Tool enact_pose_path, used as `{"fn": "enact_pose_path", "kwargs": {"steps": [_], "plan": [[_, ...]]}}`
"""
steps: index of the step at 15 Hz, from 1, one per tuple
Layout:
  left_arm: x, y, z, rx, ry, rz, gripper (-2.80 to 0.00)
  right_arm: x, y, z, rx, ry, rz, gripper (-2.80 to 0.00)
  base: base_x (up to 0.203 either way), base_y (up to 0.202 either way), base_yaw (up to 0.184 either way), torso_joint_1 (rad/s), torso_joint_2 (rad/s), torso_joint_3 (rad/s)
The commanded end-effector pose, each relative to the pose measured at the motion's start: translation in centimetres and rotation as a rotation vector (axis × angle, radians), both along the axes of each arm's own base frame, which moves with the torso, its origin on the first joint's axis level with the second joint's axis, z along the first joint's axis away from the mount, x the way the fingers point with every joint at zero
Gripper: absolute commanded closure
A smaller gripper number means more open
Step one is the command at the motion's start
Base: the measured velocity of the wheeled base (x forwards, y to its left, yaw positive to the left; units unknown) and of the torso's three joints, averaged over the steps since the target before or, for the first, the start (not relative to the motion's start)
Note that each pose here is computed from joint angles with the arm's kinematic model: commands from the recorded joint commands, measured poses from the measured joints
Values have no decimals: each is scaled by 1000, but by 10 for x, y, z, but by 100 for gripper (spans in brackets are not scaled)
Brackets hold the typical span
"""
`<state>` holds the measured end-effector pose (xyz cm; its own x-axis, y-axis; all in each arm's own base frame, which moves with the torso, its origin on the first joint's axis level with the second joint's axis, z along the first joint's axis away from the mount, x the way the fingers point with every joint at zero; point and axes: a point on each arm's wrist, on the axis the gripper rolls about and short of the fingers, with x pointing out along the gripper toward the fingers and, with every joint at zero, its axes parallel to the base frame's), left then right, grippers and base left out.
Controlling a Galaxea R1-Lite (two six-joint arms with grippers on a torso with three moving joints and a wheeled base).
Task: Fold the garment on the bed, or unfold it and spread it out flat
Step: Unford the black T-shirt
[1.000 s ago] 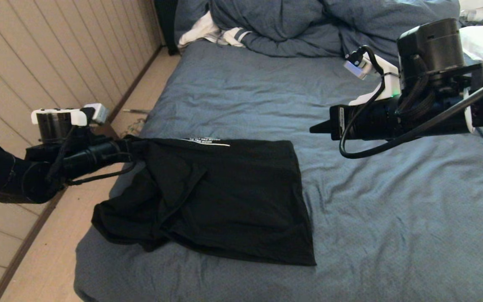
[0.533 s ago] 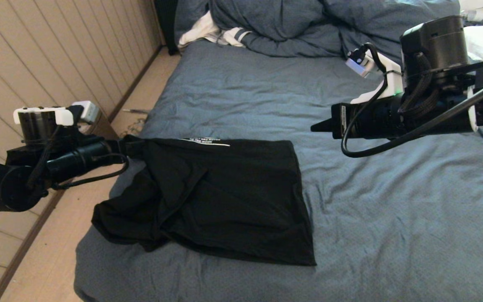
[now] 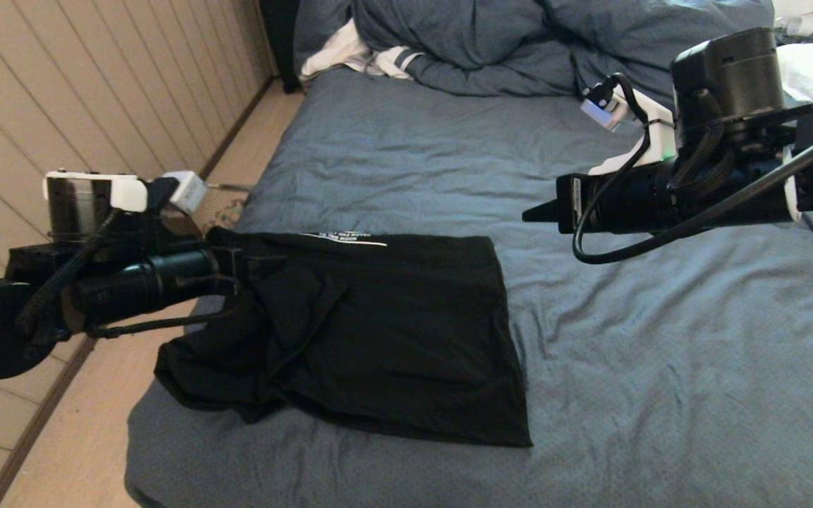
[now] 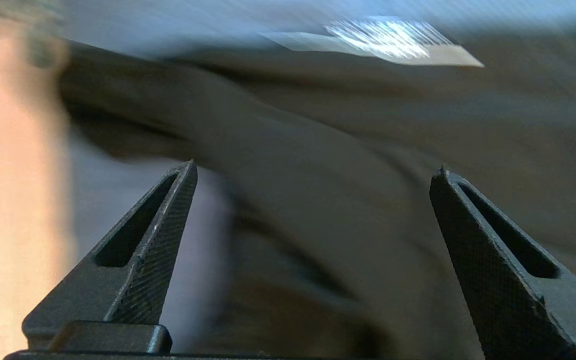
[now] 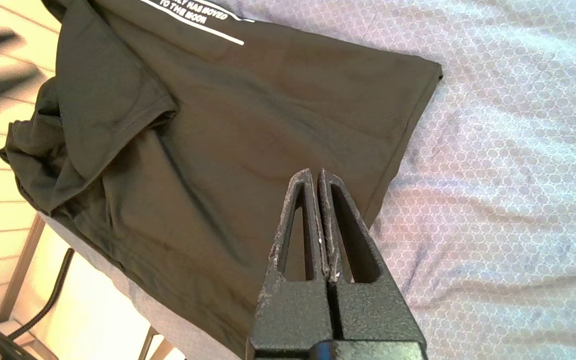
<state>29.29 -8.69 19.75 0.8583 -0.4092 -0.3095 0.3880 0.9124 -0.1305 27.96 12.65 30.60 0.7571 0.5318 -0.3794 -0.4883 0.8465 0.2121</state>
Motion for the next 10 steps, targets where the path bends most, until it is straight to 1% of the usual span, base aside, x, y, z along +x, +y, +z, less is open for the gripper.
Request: {"fn": "enact_pose_path", "kwargs": {"steps": [1,2,3,4,5,6,8,10], "plan": [[1,-34,-17,34,46,-70,-280,1,0,0,0,0,0,0,0,0,0,0,0,0],[3,-47,-24,71,52,-87,-280,2,-1,2,2,-6,-6,0,0,0,0,0,0,0],[4,-57,-27,99,44,-108,-280,6,-4,2,4,-6,-14,0,0,0,0,0,0,0],[5,-64,-24,102,34,-123,-280,7,-4,1,6,-2,-10,0,0,0,0,0,0,0],[7,-69,-24,106,33,-132,-280,8,-4,0,6,1,-6,0,0,0,0,0,0,0],[9,-73,-26,122,33,-125,-280,8,-4,0,7,0,-6,0,0,0,0,0,0,0],[19,-79,-40,173,37,-111,-280,9,-4,0,7,0,-7,0,0,0,0,0,0,0],[30,-85,-50,190,35,-110,-280,11,-6,0,7,0,-14,0,0,0,0,0,0,0]]}}
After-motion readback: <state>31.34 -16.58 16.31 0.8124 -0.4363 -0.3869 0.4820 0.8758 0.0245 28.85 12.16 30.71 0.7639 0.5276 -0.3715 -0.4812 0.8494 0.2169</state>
